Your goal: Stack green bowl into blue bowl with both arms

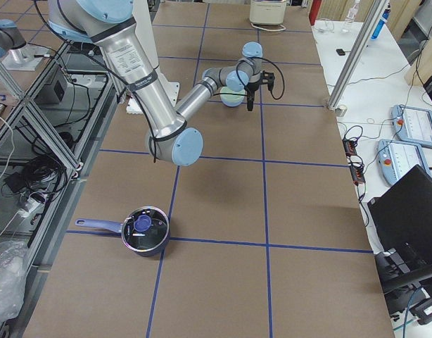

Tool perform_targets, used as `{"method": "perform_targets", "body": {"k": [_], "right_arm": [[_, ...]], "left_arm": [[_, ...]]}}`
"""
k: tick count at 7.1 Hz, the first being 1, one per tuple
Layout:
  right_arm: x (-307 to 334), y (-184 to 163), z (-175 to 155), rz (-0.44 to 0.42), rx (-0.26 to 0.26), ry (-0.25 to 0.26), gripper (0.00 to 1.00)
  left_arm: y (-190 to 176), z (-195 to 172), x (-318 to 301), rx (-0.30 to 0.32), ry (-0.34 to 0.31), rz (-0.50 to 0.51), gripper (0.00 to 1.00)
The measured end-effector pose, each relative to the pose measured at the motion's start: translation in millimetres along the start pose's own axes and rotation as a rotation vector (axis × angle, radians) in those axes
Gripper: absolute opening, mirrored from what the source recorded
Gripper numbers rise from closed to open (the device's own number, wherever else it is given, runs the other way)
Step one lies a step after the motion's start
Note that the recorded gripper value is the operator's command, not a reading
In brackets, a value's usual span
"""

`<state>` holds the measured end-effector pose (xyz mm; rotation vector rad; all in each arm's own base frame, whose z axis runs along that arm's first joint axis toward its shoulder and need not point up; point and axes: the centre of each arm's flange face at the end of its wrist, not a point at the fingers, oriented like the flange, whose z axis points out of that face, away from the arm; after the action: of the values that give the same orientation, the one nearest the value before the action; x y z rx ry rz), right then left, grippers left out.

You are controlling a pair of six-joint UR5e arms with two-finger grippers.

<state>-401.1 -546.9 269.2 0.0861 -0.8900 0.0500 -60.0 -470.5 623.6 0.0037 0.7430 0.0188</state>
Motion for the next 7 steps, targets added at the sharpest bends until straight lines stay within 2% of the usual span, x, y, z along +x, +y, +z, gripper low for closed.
{"method": "perform_targets", "body": {"k": [2, 3, 5, 7], "right_arm": [[131.6, -70.2, -40.9, -0.121, -0.014, 0.068, 1.0], [193.9, -89.8, -57.9, -0.164, -0.018, 0.095, 1.0], [315.3, -97.1, -91.2, -0.216, -0.02, 0.133, 1.0], [429.3, -72.1, -116.7, -0.223, -0.036, 0.167, 1.0]], "left_arm": [[-6.7, -2.9, 3.5, 0.051, 0.008, 0.011, 0.99], [-7.8, -3.0, 3.4, 0.069, 0.009, 0.021, 0.99], [-6.0, -2.8, 3.1, 0.08, 0.008, 0.033, 0.99], [-3.1, -5.2, 6.9, 0.087, 0.021, 0.044, 0.99]]}}
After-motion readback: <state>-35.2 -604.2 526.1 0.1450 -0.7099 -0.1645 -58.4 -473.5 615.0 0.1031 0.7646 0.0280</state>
